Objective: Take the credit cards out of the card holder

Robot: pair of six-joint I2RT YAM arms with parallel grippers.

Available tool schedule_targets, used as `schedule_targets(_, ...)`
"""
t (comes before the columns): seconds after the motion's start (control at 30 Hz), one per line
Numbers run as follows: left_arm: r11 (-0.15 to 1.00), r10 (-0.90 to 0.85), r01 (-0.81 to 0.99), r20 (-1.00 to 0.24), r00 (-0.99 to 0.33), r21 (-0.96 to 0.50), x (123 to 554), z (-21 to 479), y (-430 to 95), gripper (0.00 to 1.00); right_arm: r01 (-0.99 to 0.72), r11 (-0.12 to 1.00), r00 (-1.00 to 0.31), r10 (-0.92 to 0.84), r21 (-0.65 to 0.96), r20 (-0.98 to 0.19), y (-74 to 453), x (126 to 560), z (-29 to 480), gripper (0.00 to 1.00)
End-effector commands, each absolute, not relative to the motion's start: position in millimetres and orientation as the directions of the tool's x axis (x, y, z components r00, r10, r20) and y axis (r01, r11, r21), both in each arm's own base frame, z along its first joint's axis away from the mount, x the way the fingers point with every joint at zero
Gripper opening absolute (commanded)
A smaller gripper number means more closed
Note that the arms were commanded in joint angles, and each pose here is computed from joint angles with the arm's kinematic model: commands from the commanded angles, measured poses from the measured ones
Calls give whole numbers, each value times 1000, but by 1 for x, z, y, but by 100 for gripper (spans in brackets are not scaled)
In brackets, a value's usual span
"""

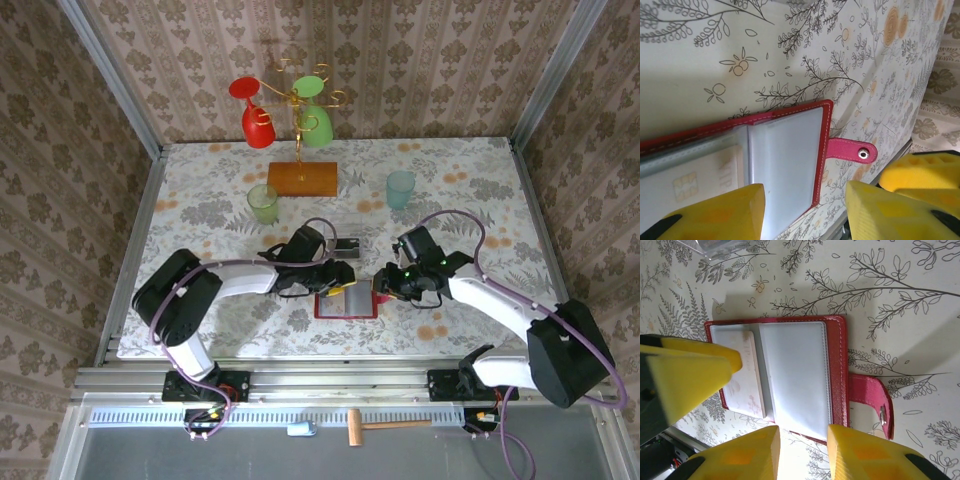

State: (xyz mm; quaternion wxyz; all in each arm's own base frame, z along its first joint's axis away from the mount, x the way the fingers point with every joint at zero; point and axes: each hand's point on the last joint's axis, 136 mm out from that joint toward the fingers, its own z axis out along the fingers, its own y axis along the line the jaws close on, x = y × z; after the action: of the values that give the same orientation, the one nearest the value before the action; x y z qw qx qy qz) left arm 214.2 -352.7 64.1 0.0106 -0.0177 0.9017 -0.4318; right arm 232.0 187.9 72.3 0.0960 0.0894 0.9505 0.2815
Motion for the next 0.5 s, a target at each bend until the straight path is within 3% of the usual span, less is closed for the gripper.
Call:
schedule_targets(0.0, 617, -75, -28, -24, -997, -787, 217, 72, -344, 46, 101, 804, -969, 214, 586, -127, 199, 238, 78, 30)
schedule_targets(0.47, 618, -134, -68, -20, -991, -783, 208, 69, -313, 43, 63, 812, -986, 141, 580, -90, 236, 242, 66, 30)
